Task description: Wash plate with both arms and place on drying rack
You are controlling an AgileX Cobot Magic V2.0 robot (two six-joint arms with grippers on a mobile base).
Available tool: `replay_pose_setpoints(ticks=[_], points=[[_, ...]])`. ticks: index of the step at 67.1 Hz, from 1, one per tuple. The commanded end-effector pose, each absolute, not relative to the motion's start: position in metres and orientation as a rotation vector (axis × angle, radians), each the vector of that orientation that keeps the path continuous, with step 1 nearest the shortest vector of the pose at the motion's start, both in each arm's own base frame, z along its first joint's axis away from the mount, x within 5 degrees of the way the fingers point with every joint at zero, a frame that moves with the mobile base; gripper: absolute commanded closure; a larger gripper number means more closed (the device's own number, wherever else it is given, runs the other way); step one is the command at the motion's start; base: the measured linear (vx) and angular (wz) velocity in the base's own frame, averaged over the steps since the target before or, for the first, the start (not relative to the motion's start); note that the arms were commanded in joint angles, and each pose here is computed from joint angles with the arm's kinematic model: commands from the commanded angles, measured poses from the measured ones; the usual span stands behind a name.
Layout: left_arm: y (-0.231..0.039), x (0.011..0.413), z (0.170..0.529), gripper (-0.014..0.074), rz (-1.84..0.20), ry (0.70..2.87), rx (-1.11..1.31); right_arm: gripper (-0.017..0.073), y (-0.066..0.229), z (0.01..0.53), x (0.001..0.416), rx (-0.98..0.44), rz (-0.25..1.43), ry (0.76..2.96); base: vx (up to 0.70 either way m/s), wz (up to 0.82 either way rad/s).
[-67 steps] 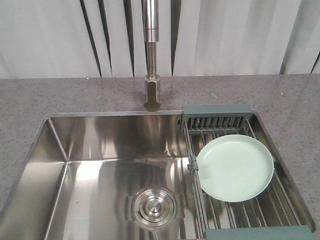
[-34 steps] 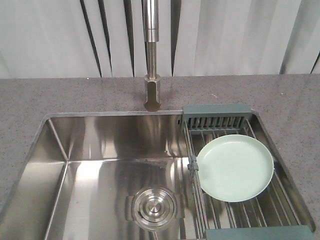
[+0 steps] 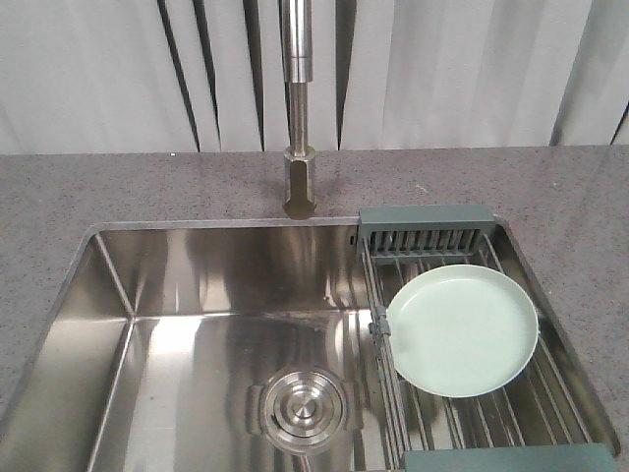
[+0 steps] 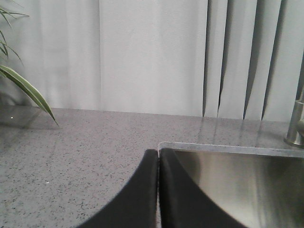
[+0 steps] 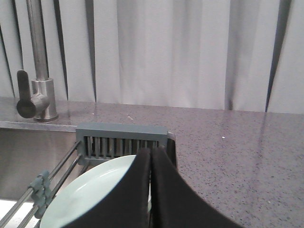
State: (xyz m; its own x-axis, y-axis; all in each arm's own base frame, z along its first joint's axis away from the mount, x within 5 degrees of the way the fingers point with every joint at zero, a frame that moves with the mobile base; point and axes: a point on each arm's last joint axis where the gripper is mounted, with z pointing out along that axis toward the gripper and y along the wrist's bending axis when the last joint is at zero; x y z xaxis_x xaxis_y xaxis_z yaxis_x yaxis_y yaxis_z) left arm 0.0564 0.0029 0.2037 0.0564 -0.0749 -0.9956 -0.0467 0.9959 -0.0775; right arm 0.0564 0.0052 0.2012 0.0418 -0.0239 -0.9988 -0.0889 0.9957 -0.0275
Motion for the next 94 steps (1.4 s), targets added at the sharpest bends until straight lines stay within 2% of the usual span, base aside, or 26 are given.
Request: replay_pose_setpoints(ticks=[1, 94], points=[[0.0030, 0.0530, 0.2192, 0.0600, -0.027, 1.400, -0.100, 0.0568, 0.0044, 0.2084, 0.0557, -0.092, 0.029, 1.443, 0.00, 0.00], [0.0030, 0.0530, 0.2192, 0.0600, -0.027, 1.400, -0.100, 0.0568, 0.0050, 0.2067, 0.0558, -0.060, 0.079, 1.464, 0.00, 0.00]])
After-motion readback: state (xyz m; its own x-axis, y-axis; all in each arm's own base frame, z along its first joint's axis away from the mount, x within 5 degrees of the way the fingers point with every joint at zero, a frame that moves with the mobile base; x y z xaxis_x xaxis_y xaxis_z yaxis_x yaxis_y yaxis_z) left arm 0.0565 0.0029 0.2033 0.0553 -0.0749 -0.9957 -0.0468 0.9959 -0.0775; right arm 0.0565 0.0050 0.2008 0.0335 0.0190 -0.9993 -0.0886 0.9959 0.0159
